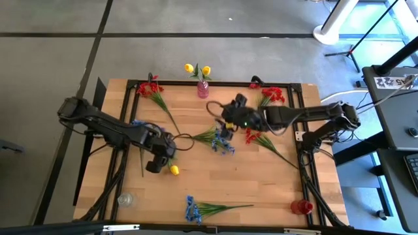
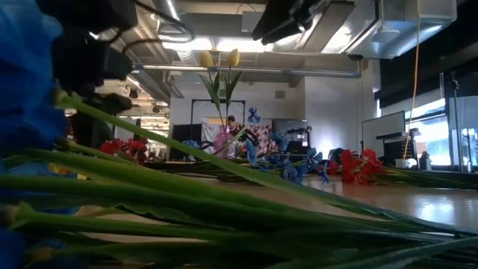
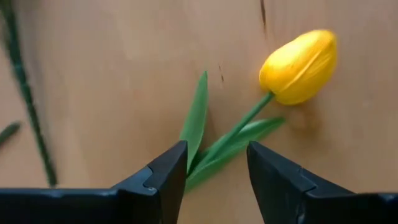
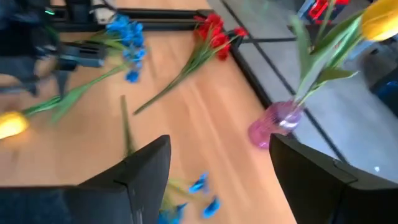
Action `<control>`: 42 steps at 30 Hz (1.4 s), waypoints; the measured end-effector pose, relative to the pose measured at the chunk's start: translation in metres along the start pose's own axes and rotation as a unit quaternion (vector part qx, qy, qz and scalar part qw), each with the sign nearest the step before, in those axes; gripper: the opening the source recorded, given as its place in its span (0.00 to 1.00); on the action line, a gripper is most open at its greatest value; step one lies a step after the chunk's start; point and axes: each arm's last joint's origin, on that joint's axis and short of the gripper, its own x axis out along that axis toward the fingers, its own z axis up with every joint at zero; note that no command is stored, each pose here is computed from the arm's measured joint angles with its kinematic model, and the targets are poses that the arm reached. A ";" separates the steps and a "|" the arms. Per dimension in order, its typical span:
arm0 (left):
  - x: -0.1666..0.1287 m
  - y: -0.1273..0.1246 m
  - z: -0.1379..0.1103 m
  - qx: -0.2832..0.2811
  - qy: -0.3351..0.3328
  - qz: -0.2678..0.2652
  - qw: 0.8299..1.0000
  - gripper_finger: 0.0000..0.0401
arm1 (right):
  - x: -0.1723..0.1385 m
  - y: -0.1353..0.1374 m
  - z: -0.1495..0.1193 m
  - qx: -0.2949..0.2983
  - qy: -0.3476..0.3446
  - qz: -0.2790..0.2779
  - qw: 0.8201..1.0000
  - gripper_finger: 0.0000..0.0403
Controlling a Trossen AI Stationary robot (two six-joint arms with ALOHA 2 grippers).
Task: Sort flowers into vase by color
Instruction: Put the yellow flower into the pink vase
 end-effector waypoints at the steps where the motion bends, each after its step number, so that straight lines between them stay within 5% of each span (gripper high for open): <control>1: 0.004 0.000 0.001 0.008 0.007 -0.002 1.000 0.38 | -0.003 0.006 -0.001 0.001 0.000 0.002 1.000 0.68; 13: 0.034 -0.003 0.006 0.031 0.031 -0.013 0.999 0.20 | -0.025 0.039 -0.008 0.001 0.000 0.012 1.000 0.68; 17: 0.024 -0.003 0.017 0.012 -0.043 0.005 0.999 0.04 | -0.028 0.038 -0.013 -0.012 0.019 0.010 1.000 0.68; 23: -0.018 -0.002 0.030 -0.028 -0.190 -0.001 0.981 0.01 | -0.026 0.036 -0.023 -0.050 0.048 0.003 0.998 0.68; 28: -0.063 0.012 0.039 -0.056 -0.346 0.025 0.936 0.01 | 0.001 0.035 -0.047 -0.071 0.006 0.037 0.997 0.68; 33: -0.099 0.041 0.048 -0.070 -0.496 0.085 0.861 0.01 | 0.029 0.025 -0.071 -0.060 -0.104 0.071 0.990 0.68; 37: -0.115 0.066 0.054 -0.082 -0.579 0.131 0.801 0.01 | 0.043 0.012 -0.074 -0.036 -0.214 0.110 0.970 0.68; 42: -0.113 0.090 0.060 -0.103 -0.617 0.167 0.762 0.01 | 0.054 -0.009 -0.061 -0.043 -0.312 0.126 0.941 0.68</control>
